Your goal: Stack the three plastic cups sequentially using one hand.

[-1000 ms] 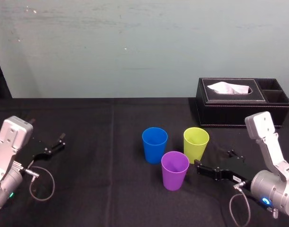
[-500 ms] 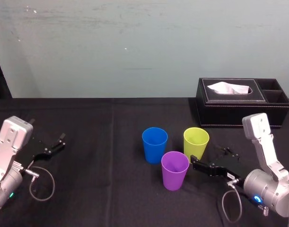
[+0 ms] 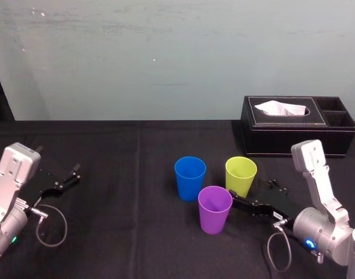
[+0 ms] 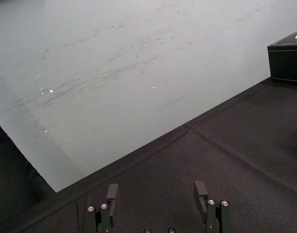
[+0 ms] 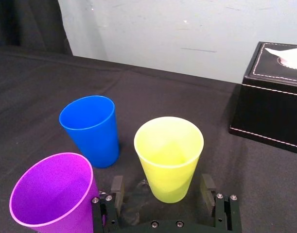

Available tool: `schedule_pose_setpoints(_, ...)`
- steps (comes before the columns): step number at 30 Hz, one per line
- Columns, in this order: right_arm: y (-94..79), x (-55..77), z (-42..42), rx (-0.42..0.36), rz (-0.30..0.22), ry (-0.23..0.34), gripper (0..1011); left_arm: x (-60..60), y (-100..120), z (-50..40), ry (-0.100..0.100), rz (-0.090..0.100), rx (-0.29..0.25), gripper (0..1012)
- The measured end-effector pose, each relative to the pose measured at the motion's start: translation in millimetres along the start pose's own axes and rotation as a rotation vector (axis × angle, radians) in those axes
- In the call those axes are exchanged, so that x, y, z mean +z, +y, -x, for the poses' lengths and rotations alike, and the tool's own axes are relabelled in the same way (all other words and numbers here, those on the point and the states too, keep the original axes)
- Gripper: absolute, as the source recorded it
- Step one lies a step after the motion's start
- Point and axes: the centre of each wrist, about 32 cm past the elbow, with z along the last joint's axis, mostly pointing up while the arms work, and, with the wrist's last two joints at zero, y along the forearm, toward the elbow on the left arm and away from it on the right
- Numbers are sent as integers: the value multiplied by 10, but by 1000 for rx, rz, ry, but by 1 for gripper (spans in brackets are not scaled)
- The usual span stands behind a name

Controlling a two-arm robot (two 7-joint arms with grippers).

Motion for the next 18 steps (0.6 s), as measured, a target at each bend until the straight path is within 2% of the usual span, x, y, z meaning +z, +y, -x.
schedule_pose_setpoints(18, 149, -48, 94, -20, 16, -15, 1003, 0, 0, 0, 0, 0, 0, 1000)
